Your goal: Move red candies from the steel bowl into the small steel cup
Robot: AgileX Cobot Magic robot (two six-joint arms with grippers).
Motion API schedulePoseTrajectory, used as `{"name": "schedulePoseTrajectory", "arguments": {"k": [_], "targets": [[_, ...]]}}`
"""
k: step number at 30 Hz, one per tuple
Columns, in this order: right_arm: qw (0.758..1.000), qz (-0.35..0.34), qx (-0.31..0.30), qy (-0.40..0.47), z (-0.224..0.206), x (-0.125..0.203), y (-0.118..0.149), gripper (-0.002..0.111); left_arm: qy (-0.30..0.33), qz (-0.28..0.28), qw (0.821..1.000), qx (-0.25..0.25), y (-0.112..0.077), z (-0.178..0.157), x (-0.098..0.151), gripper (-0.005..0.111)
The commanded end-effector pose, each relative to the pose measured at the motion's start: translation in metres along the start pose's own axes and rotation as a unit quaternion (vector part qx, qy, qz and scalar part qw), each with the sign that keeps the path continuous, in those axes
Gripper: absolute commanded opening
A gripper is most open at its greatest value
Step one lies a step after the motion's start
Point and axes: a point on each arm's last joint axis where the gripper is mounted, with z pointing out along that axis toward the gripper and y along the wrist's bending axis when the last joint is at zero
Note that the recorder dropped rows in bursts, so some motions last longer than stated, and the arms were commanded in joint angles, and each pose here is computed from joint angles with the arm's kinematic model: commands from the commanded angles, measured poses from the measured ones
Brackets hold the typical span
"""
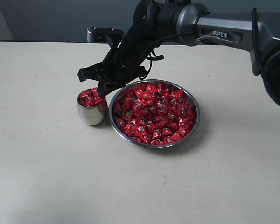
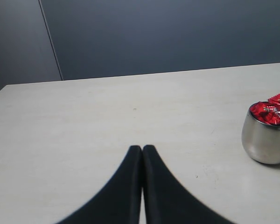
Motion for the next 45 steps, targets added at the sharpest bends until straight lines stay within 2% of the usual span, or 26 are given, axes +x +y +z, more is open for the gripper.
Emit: {"name": "schedulePoseTrajectory", "arguments": {"k": [1,8,13,15,27,31,37,45], "targets": [[1.000,0.013,-0.011,-0.015,0.001,-0.004,0.000,-0.001,-0.007,0.000,1.000,-0.002,0.000,-0.001,-0.003,0.000],[1.000,0.011,-0.009,-0.015,0.001,-0.004,0.000,0.001,-0.007,0.000,1.000,-0.002,0.000,-0.001,-0.003,0.000],[1.000,0.011,-0.009,-0.015,0.001,-0.004,0.000,0.028,-0.007,0.000,1.000,-0.002,0.000,-0.001,-0.003,0.000],[1.000,0.011,-0.009,-0.016,0.001,-0.004,0.000,0.033,-0.007,0.000,1.000,-0.002,0.000,-0.001,-0.003,0.000],[0.998,0.022,0.005,-0.056,-0.036,-0.013,0.012,0.030,-0.007,0.000,1.000,-0.002,0.000,-0.001,-0.003,0.000],[0.998,0.010,0.050,-0.046,-0.061,-0.011,0.015,0.030,-0.007,0.000,1.000,-0.002,0.000,-0.001,-0.003,0.000],[0.996,-0.006,0.085,0.004,-0.098,0.001,0.023,0.030,-0.007,0.000,1.000,-0.002,0.000,-0.001,-0.003,0.000],[0.988,-0.034,0.149,-0.025,-0.157,0.006,0.034,0.030,-0.007,0.000,1.000,-0.002,0.000,-0.001,-0.003,0.000]]}}
